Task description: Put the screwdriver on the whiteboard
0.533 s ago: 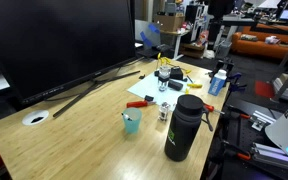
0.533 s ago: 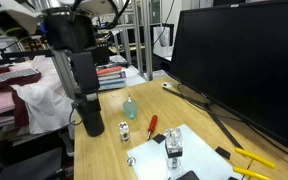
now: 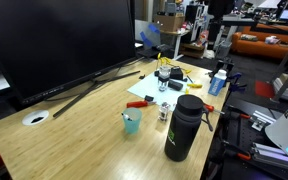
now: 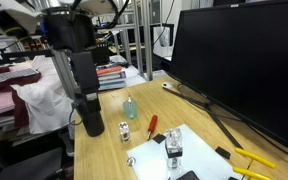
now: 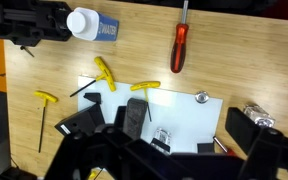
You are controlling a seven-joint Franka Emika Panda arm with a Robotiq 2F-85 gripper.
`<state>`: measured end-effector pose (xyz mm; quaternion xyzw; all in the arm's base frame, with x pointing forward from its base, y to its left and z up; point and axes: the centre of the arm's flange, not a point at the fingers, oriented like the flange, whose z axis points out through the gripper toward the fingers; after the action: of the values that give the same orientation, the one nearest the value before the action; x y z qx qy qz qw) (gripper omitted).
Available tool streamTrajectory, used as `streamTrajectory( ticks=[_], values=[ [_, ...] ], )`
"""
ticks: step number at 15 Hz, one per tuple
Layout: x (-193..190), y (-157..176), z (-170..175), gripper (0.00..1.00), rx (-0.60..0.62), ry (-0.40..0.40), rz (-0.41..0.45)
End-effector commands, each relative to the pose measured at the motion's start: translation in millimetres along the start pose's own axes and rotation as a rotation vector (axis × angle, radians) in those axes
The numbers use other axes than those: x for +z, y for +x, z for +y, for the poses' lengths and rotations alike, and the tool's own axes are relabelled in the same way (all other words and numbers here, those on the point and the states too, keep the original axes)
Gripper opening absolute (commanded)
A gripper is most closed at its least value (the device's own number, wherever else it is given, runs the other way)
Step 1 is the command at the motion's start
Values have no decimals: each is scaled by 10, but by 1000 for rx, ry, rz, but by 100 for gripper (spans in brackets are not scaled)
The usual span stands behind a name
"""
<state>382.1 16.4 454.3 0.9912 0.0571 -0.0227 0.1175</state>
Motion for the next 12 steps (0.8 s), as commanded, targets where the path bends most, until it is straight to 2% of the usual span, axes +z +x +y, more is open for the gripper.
streamTrajectory(
  ticks=[1,4,7,11,12],
  values=[
    [0,0,0,100,0,0,0],
    [0,0,0,100,0,0,0],
    [266,-14,-5,100,-16,18,-27],
    [805,-66,26,100,-81,144,-77],
    [918,-76,43,100,-101,206,-90]
  ],
)
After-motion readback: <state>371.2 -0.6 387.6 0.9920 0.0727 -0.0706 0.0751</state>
